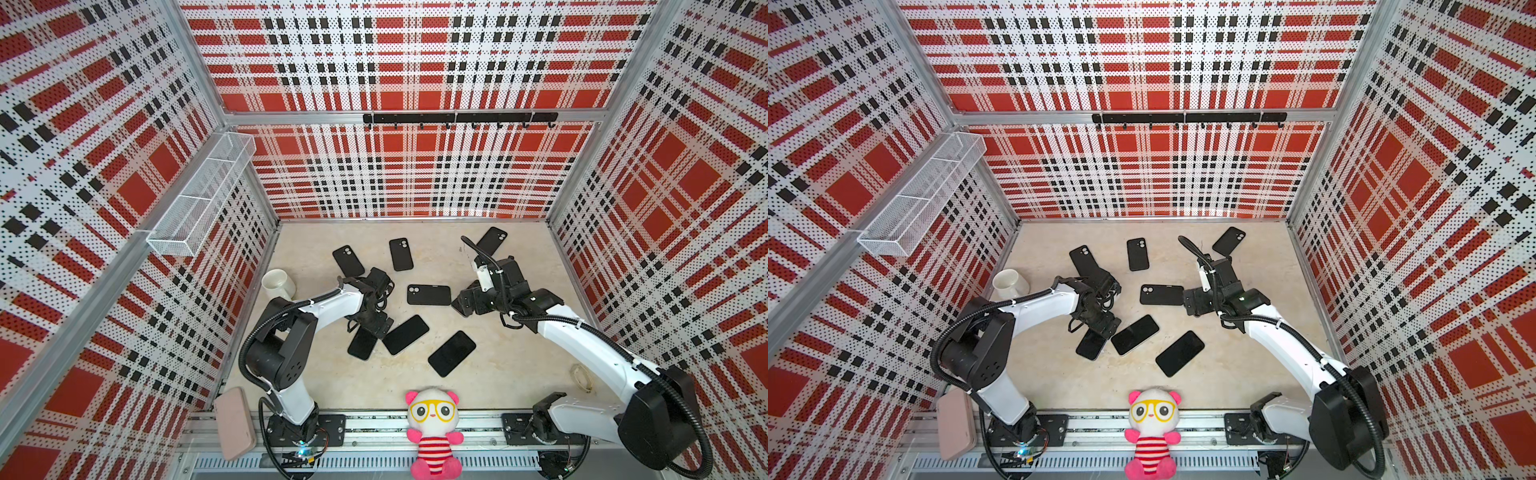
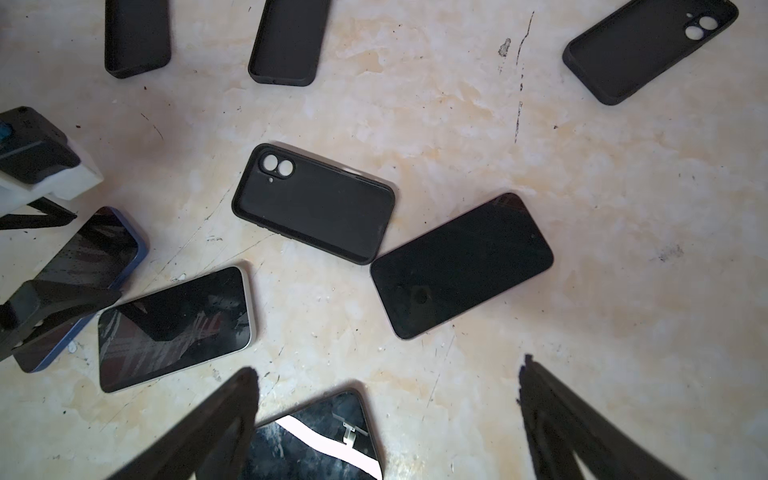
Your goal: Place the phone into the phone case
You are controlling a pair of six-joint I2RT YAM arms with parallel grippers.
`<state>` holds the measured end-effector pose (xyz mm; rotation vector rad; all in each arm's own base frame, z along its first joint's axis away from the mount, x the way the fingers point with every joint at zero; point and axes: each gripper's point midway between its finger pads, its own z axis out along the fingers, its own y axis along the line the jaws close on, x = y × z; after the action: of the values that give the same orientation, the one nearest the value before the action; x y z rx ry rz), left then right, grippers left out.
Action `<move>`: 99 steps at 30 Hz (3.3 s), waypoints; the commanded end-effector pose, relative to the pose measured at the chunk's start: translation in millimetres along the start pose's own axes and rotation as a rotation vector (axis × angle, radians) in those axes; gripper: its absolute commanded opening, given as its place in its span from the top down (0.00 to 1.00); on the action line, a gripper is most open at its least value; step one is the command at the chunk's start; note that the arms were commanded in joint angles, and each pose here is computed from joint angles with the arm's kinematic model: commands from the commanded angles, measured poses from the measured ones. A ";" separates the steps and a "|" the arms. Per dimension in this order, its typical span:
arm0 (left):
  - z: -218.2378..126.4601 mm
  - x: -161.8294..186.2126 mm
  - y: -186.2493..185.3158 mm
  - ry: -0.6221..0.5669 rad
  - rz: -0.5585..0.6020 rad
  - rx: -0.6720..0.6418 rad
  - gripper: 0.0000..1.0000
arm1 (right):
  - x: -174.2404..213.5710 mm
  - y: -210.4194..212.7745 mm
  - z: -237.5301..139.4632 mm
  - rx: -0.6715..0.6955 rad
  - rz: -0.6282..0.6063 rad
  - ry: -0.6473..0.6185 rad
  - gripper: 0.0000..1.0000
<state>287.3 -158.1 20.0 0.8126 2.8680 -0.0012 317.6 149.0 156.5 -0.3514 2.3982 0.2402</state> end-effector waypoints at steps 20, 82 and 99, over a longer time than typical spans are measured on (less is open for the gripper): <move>0.0 -8.1 3.8 0.006 0.025 0.002 0.21 | 8.1 -10.8 5.7 0.048 -0.033 0.007 0.00; 20.8 -40.0 28.9 0.030 -0.011 0.030 0.01 | 0.2 105.4 35.6 -0.325 -0.011 -0.144 0.00; -5.4 -57.3 18.9 -0.051 -0.051 0.098 0.29 | 9.2 105.1 39.5 -0.330 -0.012 -0.123 0.00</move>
<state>344.2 -163.0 17.5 0.7679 2.8840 -0.0762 302.9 260.1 136.3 -0.4811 2.2183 0.6486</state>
